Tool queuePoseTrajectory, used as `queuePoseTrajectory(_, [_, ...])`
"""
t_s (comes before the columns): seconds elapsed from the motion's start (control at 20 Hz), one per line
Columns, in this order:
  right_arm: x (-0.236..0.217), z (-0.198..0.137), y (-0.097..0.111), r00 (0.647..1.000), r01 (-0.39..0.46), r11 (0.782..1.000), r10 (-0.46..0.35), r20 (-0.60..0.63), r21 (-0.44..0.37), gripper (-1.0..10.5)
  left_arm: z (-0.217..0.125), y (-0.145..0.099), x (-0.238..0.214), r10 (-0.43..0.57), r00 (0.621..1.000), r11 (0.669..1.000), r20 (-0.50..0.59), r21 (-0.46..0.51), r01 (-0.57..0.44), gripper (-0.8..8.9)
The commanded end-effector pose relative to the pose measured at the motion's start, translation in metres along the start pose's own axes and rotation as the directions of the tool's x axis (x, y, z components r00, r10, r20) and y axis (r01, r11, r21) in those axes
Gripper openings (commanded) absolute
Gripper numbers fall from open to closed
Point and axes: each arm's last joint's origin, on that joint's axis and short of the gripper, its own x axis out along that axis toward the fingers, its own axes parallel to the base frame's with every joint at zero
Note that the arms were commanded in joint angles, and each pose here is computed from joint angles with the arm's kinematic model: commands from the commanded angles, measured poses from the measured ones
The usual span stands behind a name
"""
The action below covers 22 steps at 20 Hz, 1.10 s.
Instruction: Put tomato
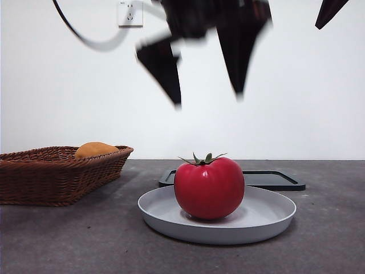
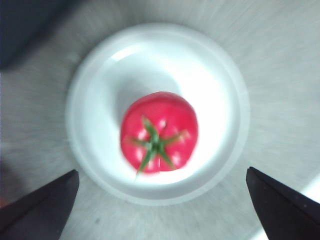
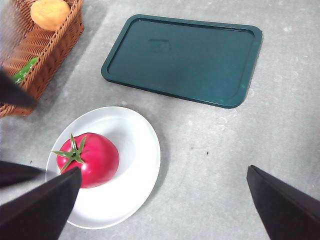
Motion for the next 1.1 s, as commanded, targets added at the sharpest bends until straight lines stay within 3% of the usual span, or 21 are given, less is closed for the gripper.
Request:
queuePoseTrajectory(0.05, [-0.003, 0.005, 0.002, 1.0, -0.006, 1.0, 0.006, 0.017, 0.004, 6.2, -0.017, -0.002, -0.044, 0.013, 0.995, 1.0, 0.101, 0.027, -0.016, 6.03])
queuePoseTrajectory(0.25, [-0.003, 0.005, 0.002, 1.0, -0.006, 1.0, 0.006, 0.017, 0.003, 6.2, -0.066, 0.004, -0.1, 0.055, 0.969, 0.998, 0.24, 0.014, -0.06, 6.02])
queuePoseTrajectory(0.45, [-0.003, 0.004, 0.002, 1.0, -0.005, 1.0, 0.005, 0.007, 0.005, 6.2, -0.125, 0.011, -0.131, 0.07, 0.92, 0.998, 0.387, -0.035, -0.061, 5.98])
queuePoseTrajectory(0.8, [-0.003, 0.001, 0.002, 1.0, 0.0, 1.0, 0.0, -0.023, 0.012, 6.2, -0.223, 0.023, -0.138, 0.114, 0.824, 0.992, 0.554, -0.11, -0.064, 5.98])
queuePoseTrajectory(0.95, [-0.002, -0.003, 0.002, 0.998, -0.001, 1.0, 0.001, -0.06, -0.007, 6.2, -0.251, 0.027, -0.138, 0.152, 0.809, 0.983, 0.568, -0.172, -0.064, 5.98])
queuePoseTrajectory(1.1, [-0.001, -0.005, 0.008, 0.996, -0.026, 0.999, 0.023, -0.081, -0.039, 6.2, -0.267, 0.029, -0.15, 0.151, 0.756, 0.982, 0.636, -0.185, -0.041, 5.98])
